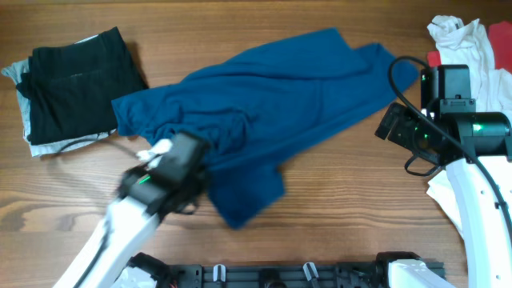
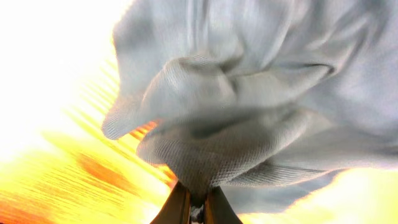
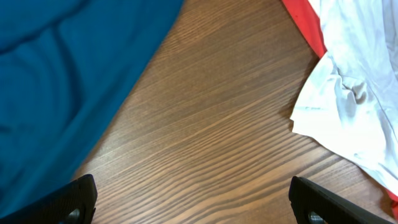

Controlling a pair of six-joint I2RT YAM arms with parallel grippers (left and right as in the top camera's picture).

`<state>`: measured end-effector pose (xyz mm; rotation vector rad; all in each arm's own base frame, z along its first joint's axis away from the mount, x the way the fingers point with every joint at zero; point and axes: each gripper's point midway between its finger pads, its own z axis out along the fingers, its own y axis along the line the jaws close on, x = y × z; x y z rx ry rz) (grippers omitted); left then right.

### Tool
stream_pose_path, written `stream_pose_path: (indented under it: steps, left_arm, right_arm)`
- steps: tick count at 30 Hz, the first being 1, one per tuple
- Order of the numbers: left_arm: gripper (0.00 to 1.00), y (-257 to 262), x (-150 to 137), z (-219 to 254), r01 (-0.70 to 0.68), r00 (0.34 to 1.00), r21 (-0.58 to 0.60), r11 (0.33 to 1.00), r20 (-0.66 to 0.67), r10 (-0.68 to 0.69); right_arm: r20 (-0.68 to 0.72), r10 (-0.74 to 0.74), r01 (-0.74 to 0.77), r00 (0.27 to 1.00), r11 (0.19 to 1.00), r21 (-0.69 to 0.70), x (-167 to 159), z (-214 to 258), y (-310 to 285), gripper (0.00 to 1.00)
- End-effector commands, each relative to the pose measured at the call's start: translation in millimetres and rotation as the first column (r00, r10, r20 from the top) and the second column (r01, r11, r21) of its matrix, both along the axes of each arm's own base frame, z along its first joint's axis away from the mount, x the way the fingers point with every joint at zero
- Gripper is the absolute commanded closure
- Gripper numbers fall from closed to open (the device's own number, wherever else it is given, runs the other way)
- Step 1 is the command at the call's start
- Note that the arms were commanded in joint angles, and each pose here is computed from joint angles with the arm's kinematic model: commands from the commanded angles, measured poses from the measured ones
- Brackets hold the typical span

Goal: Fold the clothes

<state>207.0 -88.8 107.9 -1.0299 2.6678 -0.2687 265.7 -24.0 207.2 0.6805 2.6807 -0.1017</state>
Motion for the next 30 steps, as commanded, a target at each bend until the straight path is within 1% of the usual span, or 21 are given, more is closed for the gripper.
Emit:
stream_pose_path:
  steps: [1, 4, 7, 9, 12, 15, 17, 21, 25, 28, 30]
  left_arm:
    - [0.96, 70.6, 0.5, 41.9, -0.128, 0.973, 0.097, 0.987, 0.203, 0.107]
    - [0.96, 103.8, -9.2, 55.3, -0.246, 0.941, 0.099, 0.964, 0.261, 0.214]
    - [0.96, 121.9, -13.6, 54.8, -0.298, 0.932, 0.124, 0.947, 0.254, 0.259]
    - [0.96, 130.5, -14.1, 50.5, -0.335, 0.926, 0.132, 0.933, 0.231, 0.3]
    - [0.96, 132.7, -12.6, 41.8, -0.337, 0.933, 0.148, 0.93, 0.184, 0.308]
    - [0.96, 132.5, -10.9, 32.2, -0.327, 0.942, 0.161, 0.931, 0.132, 0.308]
    - [0.96, 129.6, -9.5, 24.0, -0.314, 0.949, 0.157, 0.936, 0.087, 0.304]
    - [0.96, 125.6, -8.3, 11.1, -0.296, 0.955, 0.153, 0.943, 0.016, 0.297]
    - [0.96, 122.0, -7.9, 6.5, -0.287, 0.957, 0.139, 0.948, -0.012, 0.291]
    - [0.96, 122.0, -7.9, 6.5, -0.287, 0.957, 0.139, 0.948, -0.012, 0.291]
    - [0.96, 122.0, -8.2, 6.4, -0.287, 0.956, 0.139, 0.948, -0.013, 0.291]
  right_arm:
    - [-0.027, 0.011, -0.011, 1.0, 1.0, 0.012, 6.7, -5.8, 1.7, 0.0]
    - [-0.072, 0.026, -0.023, 0.997, 0.998, 0.054, 12.3, -19.3, 9.2, 0.0]
    - [-0.115, 0.027, -0.021, 0.993, 0.998, 0.055, 20.2, -36.1, 9.6, 0.0]
    - [-0.178, 0.029, -0.02, 0.984, 0.998, 0.055, 19.3, -55.2, 9.5, 0.0]
    - [-0.28, 0.027, -0.012, 0.96, 0.998, 0.056, 12.7, -94.1, 9.2, 0.0]
    - [-0.31, 0.043, -0.026, 0.95, 0.998, 0.059, 16.7, -124.9, 9.8, 0.0]
    - [-0.301, 0.066, -0.05, 0.951, 0.997, 0.062, 27.5, -143.1, 10.7, 0.0]
    - [-0.215, 0.217, -0.202, 0.952, 0.975, 0.09, 62.8, -164.1, 20.2, 0.0]
    - [-0.169, 0.217, -0.205, 0.961, 0.975, 0.082, 83.6, -177.9, 20.6, 0.0]
    - [-0.186, 0.216, -0.204, 0.958, 0.975, 0.086, 86.8, -193.1, 20.7, 0.01]
    - [-0.221, 0.217, -0.201, 0.951, 0.975, 0.092, 84.3, -208.0, 20.8, 0.0]
